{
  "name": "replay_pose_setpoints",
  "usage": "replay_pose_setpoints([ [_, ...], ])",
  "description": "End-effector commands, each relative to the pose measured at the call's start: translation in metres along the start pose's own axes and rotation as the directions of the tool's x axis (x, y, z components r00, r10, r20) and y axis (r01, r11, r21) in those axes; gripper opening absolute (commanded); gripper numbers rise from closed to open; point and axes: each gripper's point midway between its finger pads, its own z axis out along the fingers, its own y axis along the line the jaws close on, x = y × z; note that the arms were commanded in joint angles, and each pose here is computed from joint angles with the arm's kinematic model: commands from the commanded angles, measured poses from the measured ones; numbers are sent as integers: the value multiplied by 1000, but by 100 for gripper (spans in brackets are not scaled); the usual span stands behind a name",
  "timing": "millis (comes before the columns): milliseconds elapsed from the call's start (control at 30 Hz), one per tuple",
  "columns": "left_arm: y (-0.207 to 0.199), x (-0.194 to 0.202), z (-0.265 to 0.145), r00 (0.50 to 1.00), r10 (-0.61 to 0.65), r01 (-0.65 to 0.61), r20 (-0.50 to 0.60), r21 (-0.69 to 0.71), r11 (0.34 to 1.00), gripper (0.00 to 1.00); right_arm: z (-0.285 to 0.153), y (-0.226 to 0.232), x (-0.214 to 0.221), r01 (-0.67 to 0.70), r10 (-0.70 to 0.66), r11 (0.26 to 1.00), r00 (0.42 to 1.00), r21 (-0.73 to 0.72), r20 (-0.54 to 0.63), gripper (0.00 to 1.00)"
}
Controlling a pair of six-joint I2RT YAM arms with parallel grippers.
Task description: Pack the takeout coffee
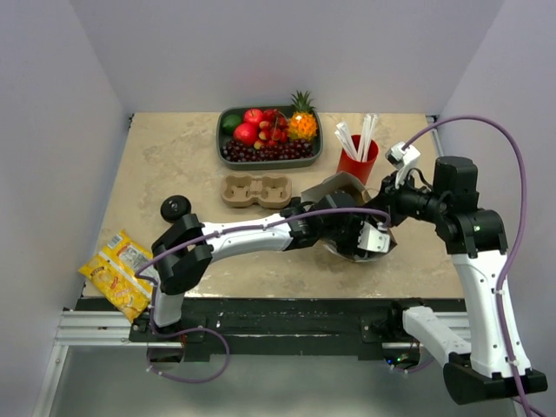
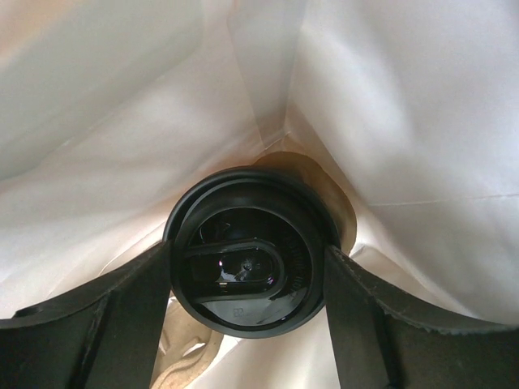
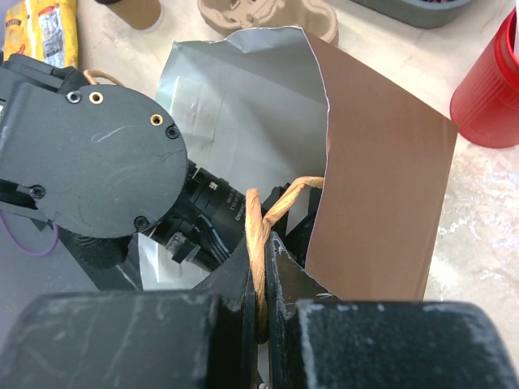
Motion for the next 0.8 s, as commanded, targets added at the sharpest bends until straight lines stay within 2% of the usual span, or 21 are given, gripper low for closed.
replay_pose_setpoints([
  [0,17,-21,-21,999,-2,3,33,-20,1000,72,-2,3,-27,45,-44,999,995,-5,89,0],
  [133,9,-21,-23,999,-15,14,28,25,1000,78,-2,0,-24,41,-41,999,995,11,87,0],
  [267,-3,-16,-22,1000,-31,30,7,86,996,79,-1,-1,-23,36,-37,999,995,16,87,0],
  [367,-6,-14,-23,999,-33,34,-6,101,994,72,0,-3,-22,33,-34,999,996,23,85,0],
  [433,-3,-16,-22,999,-33,34,-12,102,994,73,0,-3,-21,31,-33,999,996,22,82,0],
  [600,-2,-11,-21,998,10,-3,-54,120,993,59,0,-3,-21,30,-32,999,996,22,83,0],
  [733,-4,-10,-24,993,83,-70,-83,153,986,60,2,-4,-21,30,-32,999,997,20,76,0],
  [767,-8,-7,-26,992,89,-71,-94,178,981,64,2,-5,-20,28,-30,999,997,21,70,0],
])
